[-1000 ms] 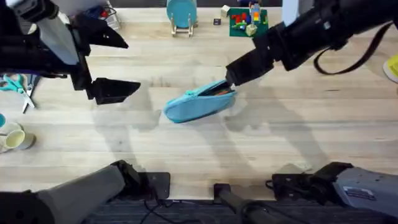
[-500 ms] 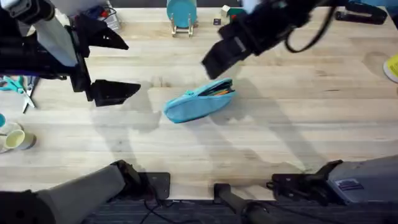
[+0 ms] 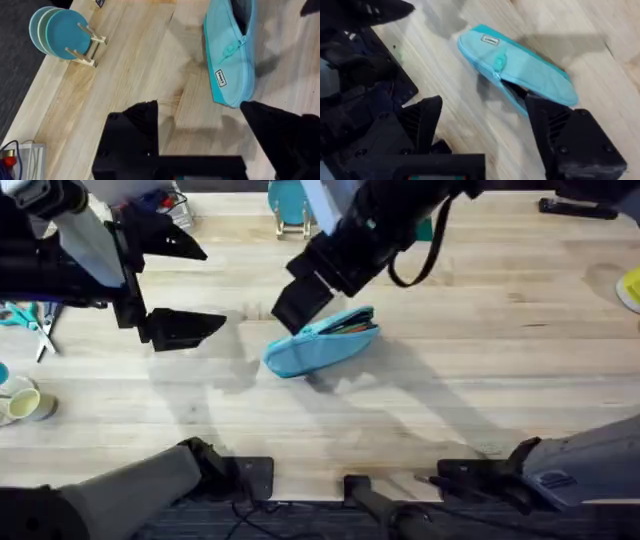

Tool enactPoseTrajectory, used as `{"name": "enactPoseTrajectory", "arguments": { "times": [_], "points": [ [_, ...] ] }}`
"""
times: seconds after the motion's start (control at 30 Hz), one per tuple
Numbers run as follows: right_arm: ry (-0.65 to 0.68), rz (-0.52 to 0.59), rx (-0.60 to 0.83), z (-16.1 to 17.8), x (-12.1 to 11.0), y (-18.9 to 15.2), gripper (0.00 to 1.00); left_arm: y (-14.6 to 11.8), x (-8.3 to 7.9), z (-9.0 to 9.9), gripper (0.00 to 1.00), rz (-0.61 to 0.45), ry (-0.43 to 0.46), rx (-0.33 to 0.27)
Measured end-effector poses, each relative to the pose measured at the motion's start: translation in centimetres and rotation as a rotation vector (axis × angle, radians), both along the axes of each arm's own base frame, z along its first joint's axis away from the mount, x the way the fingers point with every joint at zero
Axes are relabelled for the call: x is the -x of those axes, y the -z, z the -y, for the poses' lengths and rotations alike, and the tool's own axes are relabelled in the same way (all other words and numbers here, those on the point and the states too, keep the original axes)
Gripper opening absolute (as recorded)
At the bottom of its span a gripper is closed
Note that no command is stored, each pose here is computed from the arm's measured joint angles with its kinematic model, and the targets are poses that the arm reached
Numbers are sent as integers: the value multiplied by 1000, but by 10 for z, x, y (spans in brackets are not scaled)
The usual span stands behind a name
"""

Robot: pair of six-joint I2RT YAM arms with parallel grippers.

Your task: Unzip the bag, pick up the pens from the table one at a time and place them inside, then zip the bag closed.

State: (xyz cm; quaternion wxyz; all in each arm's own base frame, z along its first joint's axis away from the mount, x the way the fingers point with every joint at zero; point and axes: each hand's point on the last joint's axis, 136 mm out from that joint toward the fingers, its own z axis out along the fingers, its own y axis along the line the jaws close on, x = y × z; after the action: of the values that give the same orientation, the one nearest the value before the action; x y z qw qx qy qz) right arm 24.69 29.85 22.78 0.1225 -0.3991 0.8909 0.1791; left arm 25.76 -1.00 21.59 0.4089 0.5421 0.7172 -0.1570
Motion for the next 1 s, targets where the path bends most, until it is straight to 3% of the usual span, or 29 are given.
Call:
{"name": "enactPoseTrajectory", "arguments": {
  "times": [0.4,1.0],
  "points": [
    [-9,14,-9,-7,-2,1,996,0,0,0,994,0,0,0],
    [41,-88,69,-32,-27,72,996,0,0,0,994,-1,0,0]
  ]
}}
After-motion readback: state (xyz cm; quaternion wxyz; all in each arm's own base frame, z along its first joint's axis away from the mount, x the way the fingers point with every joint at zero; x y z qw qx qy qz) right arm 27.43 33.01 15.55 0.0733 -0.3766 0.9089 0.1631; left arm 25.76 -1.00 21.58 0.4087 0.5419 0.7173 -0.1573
